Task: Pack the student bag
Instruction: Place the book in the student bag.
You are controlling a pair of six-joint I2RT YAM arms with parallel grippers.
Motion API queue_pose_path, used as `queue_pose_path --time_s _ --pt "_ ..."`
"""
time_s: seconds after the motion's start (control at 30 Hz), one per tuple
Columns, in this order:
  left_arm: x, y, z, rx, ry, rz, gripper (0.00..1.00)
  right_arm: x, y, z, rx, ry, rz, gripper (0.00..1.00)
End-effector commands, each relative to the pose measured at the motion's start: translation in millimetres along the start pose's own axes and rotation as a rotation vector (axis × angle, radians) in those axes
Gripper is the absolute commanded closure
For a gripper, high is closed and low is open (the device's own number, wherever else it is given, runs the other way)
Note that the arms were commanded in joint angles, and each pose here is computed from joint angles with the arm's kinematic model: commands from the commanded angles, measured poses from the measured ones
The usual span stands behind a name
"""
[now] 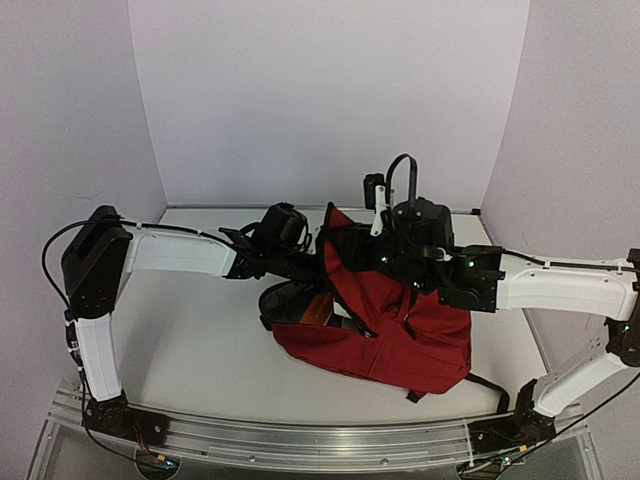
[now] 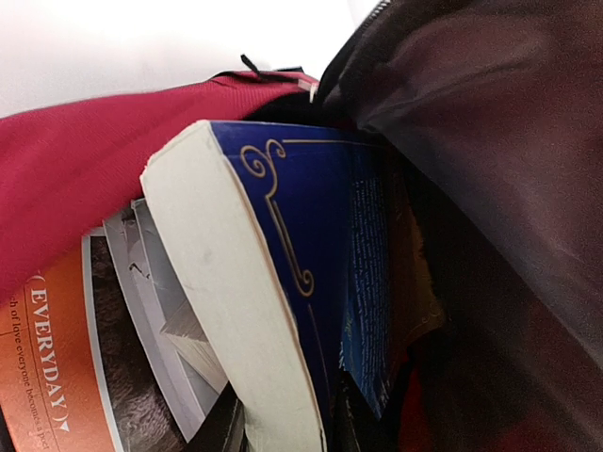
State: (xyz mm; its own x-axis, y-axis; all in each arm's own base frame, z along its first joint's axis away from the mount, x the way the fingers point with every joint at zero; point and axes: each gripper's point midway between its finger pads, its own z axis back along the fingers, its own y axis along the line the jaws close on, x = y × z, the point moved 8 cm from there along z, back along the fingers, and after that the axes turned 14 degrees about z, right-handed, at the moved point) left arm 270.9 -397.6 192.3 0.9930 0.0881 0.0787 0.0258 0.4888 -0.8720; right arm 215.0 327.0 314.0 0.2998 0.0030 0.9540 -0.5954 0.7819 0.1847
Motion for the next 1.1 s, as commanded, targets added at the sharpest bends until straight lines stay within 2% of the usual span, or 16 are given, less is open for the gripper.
queue_pose_path --time_s 0.0,0.27,0.37,0.5,0.67,0.73,0.83,1.07 --pt "-10 -14 0 -0.010 -0.020 -0.076 0.76 54 9 21 0.025 -0.188 -0.064 0.48" --pt "-14 5 42 0.094 -0.111 -0.083 0.38 37 -30 40 -0.323 -0.036 -0.010 0.07" --pt "-20 11 55 0.132 -0.127 -0.105 0.26 28 -51 50 -0.462 0.044 -0.004 0.02" --pt "-28 18 68 0.157 -0.132 -0.129 0.18 9 -82 60 -0.544 0.145 -0.040 0.02" --pt "-40 26 85 0.156 -0.139 -0.166 0.16 -20 -104 67 -0.592 0.240 -0.081 0.02" --pt "-48 28 90 0.117 -0.123 -0.185 0.18 -32 -106 67 -0.594 0.279 -0.085 0.08" --pt "-64 34 89 0.058 -0.074 -0.209 0.23 -46 -107 65 -0.592 0.320 -0.090 0.22" --pt "-96 19 70 -0.079 0.024 -0.292 0.32 -61 -107 56 -0.594 0.372 -0.078 0.45"
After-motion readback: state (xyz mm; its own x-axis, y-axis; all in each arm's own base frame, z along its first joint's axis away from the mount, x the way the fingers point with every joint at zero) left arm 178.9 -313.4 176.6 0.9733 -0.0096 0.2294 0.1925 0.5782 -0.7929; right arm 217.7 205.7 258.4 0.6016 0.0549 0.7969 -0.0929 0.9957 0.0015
